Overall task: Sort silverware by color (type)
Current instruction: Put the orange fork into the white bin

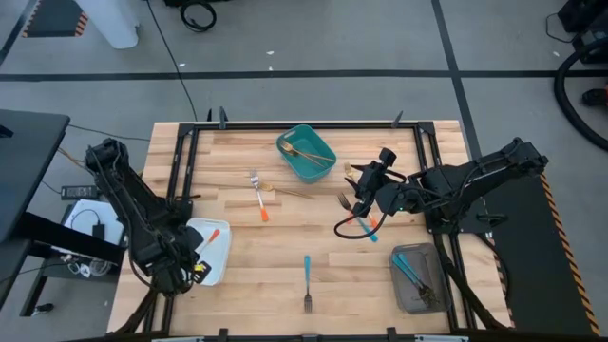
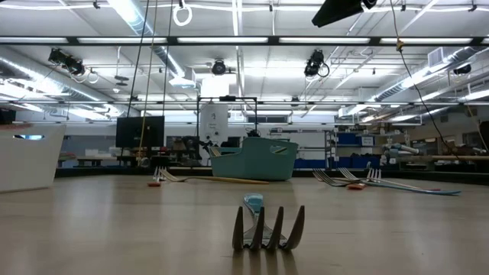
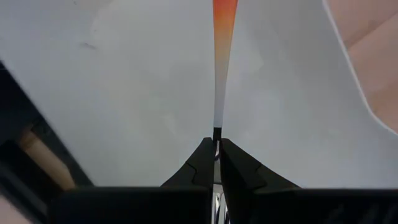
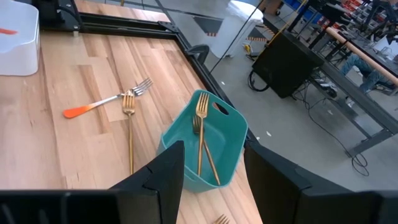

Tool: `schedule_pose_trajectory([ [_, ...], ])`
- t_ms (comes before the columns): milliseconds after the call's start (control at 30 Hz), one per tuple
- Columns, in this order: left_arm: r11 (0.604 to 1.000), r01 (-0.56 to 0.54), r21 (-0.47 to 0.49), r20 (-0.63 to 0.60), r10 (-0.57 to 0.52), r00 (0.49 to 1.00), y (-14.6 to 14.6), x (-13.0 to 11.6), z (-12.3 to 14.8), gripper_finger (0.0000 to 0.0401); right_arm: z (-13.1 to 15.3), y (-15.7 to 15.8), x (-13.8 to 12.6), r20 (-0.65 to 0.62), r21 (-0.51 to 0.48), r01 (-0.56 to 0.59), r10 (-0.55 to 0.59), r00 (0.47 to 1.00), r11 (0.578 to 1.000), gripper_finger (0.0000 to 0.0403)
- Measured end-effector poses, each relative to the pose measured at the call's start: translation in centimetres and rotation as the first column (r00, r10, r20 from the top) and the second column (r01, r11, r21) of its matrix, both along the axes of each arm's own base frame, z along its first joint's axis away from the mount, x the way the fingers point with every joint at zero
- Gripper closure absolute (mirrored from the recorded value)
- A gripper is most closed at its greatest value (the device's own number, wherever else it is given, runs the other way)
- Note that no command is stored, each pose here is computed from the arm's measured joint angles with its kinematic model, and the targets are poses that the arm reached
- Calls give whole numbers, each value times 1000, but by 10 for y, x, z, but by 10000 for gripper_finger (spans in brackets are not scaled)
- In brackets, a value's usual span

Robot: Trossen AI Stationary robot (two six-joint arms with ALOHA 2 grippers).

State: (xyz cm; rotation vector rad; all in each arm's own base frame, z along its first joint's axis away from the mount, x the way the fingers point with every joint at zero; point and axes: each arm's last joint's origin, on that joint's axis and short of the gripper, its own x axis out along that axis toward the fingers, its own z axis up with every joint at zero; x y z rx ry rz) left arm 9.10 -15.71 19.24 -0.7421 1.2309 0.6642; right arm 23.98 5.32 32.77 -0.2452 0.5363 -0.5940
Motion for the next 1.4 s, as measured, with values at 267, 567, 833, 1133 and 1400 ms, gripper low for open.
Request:
schedule_pose_trajectory([
  [267, 1000, 0, 11, -24, 0, 1000, 4, -3, -10, 378, 0, 0, 0, -3, 10, -12, 12, 1000, 1000, 230],
  [567, 1000, -5, 20, -9, 5, 1000, 4, -2, -9, 359, 0, 0, 0, -3, 10, -12, 13, 1000, 1000, 230],
  [833, 999, -14, 35, -15, 15, 1000, 9, 4, -9, 277, 0, 0, 0, -3, 10, -12, 12, 1000, 1000, 230],
  [1133, 999, 36, 26, -4, -36, 999, 15, 11, 8, 238, 0, 0, 0, -3, 10, -12, 12, 1000, 1000, 230],
  [1400, 996, 69, 53, -19, -68, 998, 21, 19, 27, 247, 0, 0, 0, -3, 10, -12, 12, 1000, 1000, 230],
])
